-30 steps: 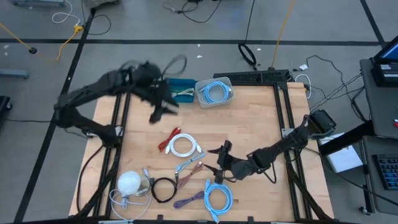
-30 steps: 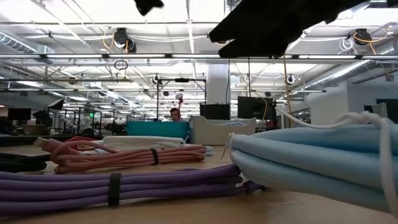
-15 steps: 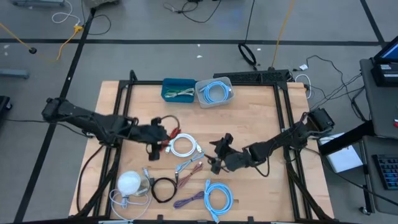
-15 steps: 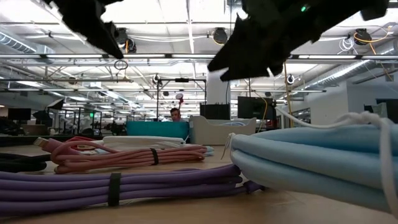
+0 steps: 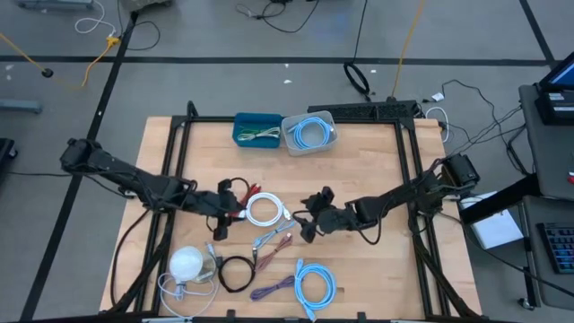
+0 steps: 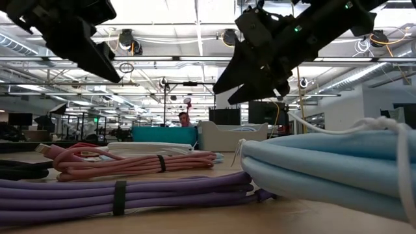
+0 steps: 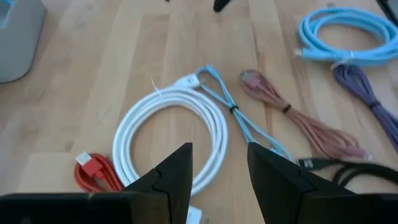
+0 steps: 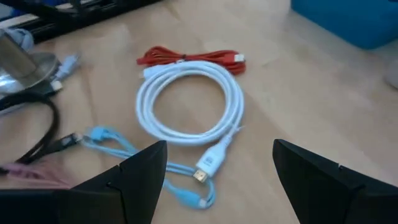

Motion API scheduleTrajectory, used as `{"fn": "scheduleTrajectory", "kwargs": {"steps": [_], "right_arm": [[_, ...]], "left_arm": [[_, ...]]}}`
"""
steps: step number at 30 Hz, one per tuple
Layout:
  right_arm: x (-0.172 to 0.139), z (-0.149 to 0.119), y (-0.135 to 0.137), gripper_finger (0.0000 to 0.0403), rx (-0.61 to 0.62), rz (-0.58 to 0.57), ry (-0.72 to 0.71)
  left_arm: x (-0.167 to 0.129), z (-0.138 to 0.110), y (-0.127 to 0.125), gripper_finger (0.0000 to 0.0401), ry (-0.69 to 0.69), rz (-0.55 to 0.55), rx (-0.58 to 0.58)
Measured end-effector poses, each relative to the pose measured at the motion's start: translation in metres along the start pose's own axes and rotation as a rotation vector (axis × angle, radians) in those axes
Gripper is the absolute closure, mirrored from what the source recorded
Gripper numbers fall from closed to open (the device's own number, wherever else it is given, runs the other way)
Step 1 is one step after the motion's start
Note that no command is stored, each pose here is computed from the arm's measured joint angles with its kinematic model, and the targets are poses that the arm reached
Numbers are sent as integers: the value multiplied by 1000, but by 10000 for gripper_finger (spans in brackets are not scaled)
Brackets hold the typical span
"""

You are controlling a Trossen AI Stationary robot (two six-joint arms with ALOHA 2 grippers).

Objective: Pick & Place USB Port
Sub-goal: Put the blue hdmi cable into the gray bin

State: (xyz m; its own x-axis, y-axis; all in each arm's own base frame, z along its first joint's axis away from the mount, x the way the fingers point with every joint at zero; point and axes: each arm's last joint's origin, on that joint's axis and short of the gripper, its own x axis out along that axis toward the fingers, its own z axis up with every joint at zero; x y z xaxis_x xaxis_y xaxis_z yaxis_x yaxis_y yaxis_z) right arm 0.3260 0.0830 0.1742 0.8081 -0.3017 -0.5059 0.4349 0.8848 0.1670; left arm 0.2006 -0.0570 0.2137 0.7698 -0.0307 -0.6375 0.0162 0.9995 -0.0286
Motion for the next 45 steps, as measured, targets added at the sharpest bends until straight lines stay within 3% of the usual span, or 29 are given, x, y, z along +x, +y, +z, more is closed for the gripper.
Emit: {"fn": "scheduleTrajectory", "kwargs": {"steps": [5,9,13,16,21,25,30,40,45], "right_arm": [[-5,-6,11,119,-69,171,85],[-26,-29,36,119,-101,404,269],[-55,-58,58,119,-48,494,452],[-76,-75,71,119,30,478,506],[-93,-87,78,119,140,341,396],[-97,-91,75,119,149,247,328],[-83,-110,66,119,161,124,423],[-54,-129,71,130,206,168,492],[-54,-130,69,203,193,152,495]], "left_arm": [[-1,0,-4,247,-12,-10,26],[-1,0,-6,247,-9,-16,38],[-2,-1,-7,247,-9,-21,66],[-1,-1,-7,247,-12,-10,69],[-1,0,-6,247,-17,4,68],[-2,0,-7,247,-18,2,68],[-3,-1,-12,247,-14,-35,82],[-4,-3,-17,247,-18,-26,107],[-4,-3,-17,247,-21,-10,106]]}}
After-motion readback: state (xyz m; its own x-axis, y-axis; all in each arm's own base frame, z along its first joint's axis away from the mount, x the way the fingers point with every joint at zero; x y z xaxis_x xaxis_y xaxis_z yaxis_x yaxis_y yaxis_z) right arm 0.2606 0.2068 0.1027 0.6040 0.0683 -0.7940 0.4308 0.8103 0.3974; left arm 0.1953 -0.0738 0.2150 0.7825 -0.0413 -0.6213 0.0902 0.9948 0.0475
